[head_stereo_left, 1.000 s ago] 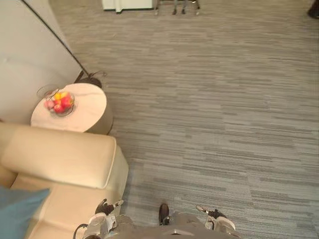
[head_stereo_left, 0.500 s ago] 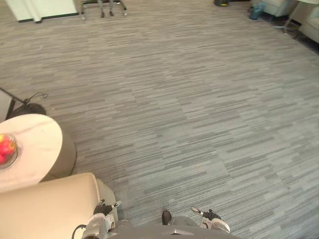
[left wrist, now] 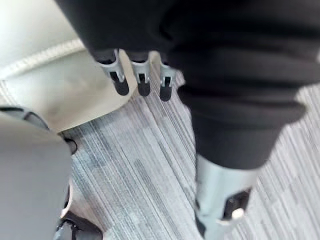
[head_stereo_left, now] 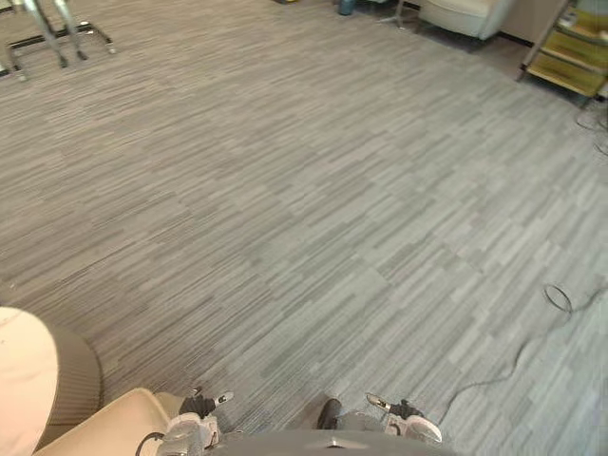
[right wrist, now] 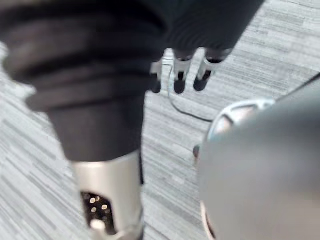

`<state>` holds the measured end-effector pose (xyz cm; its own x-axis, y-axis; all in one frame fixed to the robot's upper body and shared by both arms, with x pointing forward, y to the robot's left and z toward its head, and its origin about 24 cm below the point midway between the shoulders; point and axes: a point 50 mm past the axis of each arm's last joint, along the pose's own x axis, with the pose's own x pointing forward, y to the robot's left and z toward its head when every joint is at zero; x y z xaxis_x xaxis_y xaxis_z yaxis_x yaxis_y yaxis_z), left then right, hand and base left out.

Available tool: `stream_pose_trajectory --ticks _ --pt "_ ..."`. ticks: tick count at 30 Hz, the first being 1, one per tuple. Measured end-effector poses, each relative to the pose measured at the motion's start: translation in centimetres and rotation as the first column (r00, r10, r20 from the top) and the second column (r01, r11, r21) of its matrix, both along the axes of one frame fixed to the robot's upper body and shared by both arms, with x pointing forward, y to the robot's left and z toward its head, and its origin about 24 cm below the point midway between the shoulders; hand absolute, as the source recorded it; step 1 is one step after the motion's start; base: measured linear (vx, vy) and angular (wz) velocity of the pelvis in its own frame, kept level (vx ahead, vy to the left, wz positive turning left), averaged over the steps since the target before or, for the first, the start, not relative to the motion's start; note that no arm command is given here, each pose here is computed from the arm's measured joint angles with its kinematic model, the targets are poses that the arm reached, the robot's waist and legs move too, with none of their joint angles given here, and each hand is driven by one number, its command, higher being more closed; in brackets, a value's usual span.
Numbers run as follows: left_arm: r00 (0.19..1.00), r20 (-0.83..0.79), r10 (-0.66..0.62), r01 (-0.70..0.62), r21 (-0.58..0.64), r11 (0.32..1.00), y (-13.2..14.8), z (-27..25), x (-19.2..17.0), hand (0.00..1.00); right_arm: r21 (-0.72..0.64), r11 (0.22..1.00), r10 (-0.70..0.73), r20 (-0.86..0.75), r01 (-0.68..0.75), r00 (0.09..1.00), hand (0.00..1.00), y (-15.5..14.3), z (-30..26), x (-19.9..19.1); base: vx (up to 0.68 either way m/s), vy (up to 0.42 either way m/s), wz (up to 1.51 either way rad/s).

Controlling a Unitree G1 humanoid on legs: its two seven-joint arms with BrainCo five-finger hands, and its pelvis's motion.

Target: Pick up cushions and gather them together orderly.

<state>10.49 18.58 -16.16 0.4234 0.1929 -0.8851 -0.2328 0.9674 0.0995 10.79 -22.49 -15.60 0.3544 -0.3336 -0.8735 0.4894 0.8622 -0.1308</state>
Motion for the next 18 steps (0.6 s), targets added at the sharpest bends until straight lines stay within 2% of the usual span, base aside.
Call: stream_pose_trajectory --ticks 9,12,18 --pt "0.999 0.024 -0.030 0.030 0.005 1.000 -0.1 0.3 1.3 0.00 -0.021 1.000 -0.018 0.002 0.018 1.000 0.00 -1.1 0.2 0.1 -0.03 -0.079 -0.43" --pt "0.999 0.043 -0.030 0.030 0.004 1.000 -0.2 0.5 1.7 0.00 -0.027 0.998 -0.052 -0.016 0.052 0.999 0.00 -1.6 0.1 -1.0 0.05 -0.073 -0.20" --pt "0.995 0.098 0.036 -0.034 -0.020 0.999 -0.5 0.9 2.3 0.00 -0.036 0.997 -0.069 -0.003 0.068 0.998 0.00 -1.9 0.3 -1.4 0.07 0.010 -0.32"
